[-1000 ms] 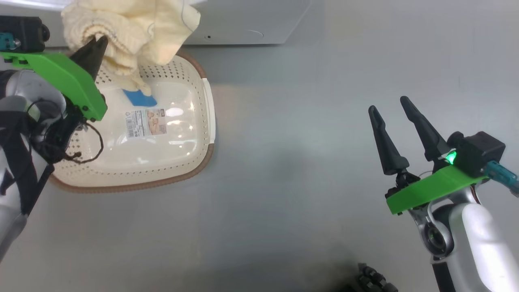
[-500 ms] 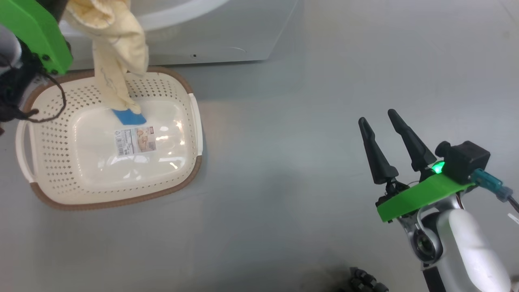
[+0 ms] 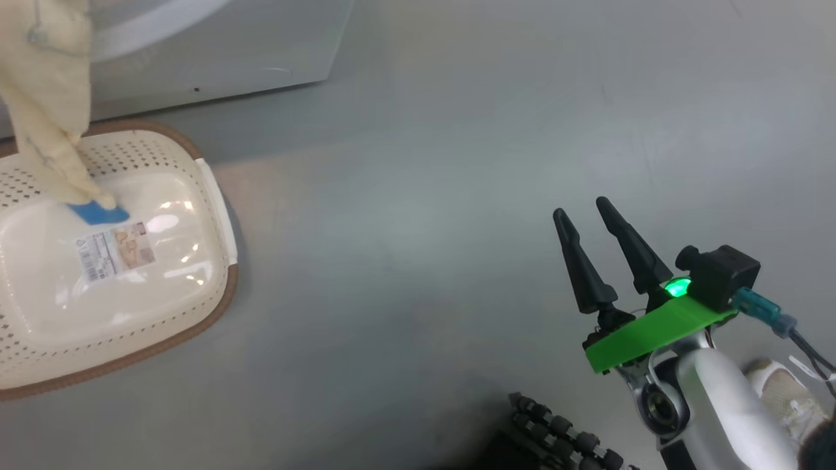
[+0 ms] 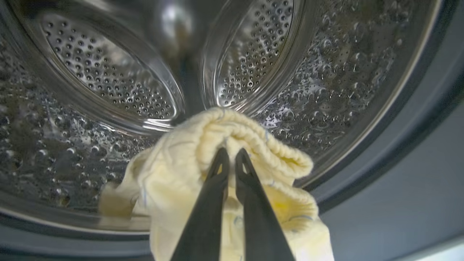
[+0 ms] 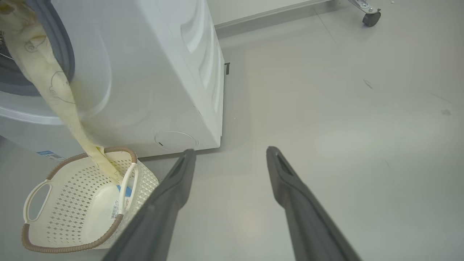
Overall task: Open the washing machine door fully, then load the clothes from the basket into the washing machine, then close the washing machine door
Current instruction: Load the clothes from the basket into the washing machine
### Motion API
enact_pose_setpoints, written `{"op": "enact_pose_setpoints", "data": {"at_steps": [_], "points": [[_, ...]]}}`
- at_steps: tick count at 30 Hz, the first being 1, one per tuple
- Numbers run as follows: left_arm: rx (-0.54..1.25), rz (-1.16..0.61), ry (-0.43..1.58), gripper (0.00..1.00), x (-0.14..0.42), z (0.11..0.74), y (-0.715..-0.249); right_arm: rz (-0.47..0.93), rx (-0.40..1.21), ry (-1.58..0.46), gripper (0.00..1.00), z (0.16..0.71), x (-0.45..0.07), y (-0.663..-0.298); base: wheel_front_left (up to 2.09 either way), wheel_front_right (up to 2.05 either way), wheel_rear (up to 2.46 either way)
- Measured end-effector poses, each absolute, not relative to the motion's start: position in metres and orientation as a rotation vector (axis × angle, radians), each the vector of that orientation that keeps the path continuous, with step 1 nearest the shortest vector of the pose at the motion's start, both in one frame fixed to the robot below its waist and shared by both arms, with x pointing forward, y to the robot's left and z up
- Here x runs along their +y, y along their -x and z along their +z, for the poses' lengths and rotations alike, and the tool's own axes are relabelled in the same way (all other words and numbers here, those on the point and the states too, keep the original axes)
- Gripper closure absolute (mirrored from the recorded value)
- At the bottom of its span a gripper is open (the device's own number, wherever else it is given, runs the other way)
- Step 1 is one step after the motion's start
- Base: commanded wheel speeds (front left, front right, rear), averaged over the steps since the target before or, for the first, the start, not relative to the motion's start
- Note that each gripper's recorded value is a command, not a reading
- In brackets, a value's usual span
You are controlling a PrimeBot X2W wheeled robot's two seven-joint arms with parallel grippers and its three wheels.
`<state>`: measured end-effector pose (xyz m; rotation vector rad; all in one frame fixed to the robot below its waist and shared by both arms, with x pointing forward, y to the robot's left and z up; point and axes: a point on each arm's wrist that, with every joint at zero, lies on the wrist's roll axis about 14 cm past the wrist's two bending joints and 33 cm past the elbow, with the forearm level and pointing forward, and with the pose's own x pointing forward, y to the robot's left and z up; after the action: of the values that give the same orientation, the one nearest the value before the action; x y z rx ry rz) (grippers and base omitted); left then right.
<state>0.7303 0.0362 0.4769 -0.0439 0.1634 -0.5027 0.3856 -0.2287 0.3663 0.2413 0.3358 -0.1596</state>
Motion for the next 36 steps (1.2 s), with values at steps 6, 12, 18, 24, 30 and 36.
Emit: {"op": "enact_pose_setpoints", "data": {"at_steps": [6,12,18,24,30,36], "points": [[-0.019,-0.454,0.051,1.0,0.031,0.494,-0.765,-0.201,0.375,-0.234,0.0,0.358,-0.237,-0.371,0.0,0.0,0.0],[-0.124,-0.387,0.106,1.0,0.031,0.497,-0.786,-0.229,0.404,-0.232,0.0,0.351,-0.242,-0.362,0.0,0.0,0.0],[-0.166,-0.335,0.095,1.0,0.031,0.505,-0.795,-0.236,0.411,-0.226,0.0,0.351,-0.243,-0.358,0.0,0.0,0.0],[-0.099,-0.32,0.134,0.15,0.03,0.488,-0.793,-0.232,0.403,-0.228,0.0,0.353,-0.242,-0.359,0.0,0.0,0.0],[-0.036,-0.315,0.164,0.0,0.033,0.472,-0.787,-0.23,0.389,-0.233,0.0,0.355,-0.243,-0.362,0.0,0.0,0.0],[0.012,-0.328,0.168,0.0,0.032,0.458,-0.771,-0.213,0.374,-0.234,0.0,0.356,-0.24,-0.371,0.0,0.0,0.0]]}}
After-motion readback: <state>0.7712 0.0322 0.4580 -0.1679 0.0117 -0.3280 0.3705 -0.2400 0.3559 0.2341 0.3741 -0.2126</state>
